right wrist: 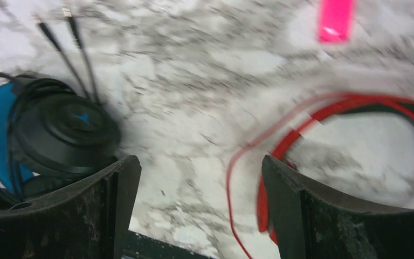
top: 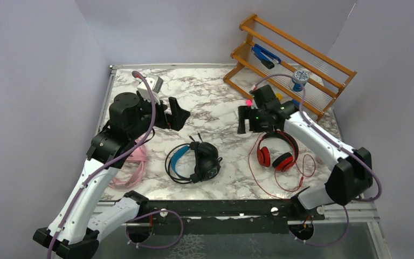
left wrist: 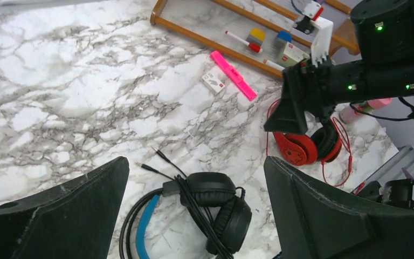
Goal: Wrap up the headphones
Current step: Pick up the headphones from the center of the board.
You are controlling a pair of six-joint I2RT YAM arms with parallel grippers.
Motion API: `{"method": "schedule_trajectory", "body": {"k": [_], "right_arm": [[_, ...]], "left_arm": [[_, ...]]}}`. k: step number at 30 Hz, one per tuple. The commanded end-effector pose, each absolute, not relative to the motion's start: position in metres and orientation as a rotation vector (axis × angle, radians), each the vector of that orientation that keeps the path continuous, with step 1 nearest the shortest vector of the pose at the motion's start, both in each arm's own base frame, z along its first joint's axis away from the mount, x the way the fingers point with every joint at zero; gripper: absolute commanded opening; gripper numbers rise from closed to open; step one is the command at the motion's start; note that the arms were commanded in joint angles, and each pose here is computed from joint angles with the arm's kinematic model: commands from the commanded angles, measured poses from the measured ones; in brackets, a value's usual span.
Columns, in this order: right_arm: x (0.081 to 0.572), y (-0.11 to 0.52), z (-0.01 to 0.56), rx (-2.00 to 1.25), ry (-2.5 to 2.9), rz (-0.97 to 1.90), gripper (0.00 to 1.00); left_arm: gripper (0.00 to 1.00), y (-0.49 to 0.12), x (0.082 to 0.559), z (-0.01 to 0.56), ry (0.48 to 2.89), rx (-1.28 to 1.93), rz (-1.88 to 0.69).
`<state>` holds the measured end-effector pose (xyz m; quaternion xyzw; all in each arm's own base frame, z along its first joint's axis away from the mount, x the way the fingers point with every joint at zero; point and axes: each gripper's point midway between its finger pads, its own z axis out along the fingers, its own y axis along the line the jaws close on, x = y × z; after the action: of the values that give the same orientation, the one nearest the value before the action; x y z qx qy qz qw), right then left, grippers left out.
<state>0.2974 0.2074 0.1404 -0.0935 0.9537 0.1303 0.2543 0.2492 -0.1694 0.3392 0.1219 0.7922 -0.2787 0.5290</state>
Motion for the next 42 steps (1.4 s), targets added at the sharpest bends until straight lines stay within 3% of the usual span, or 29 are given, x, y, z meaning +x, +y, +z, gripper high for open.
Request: {"method": "schedule_trajectory", "body": {"k": [1,8,14,19,23,33,38,42], "right_arm": [[0.248,0.131,0.105,0.019,2.834,0.163,0.88],[0.235,0.097,0.063,0.203,2.947,0.061,0.80],[0.224,0.115,0.041,0.202,2.979,0.222,0.62],[0.230,0.122,0.051,0.146,2.933,0.256,0.34],[0.249,0.151,0.097,-0.037,2.772,0.387,0.18],[0.294,0.253,0.266,-0.813,1.816,0.605,0.00],[0.276,0.278,0.329,-1.041,1.359,0.659,0.00],[0.272,0.287,0.345,-1.097,1.309,0.701,0.00]], "left_arm": [[0.98,-0.179,0.245,0.343,1.818,0.400,-0.689],[0.98,-0.184,0.235,0.340,1.822,0.414,-0.717],[0.98,-0.187,0.230,0.338,1.836,0.395,-0.762],[0.98,-0.189,0.239,0.332,1.876,0.359,-0.752],[0.98,-0.191,0.247,0.333,1.902,0.299,-0.761],[0.98,-0.191,0.275,0.363,1.893,0.084,-0.767],[0.98,-0.199,0.278,0.389,1.841,0.071,-0.832],[0.98,-0.233,0.260,0.409,1.717,0.287,-1.041]]}}
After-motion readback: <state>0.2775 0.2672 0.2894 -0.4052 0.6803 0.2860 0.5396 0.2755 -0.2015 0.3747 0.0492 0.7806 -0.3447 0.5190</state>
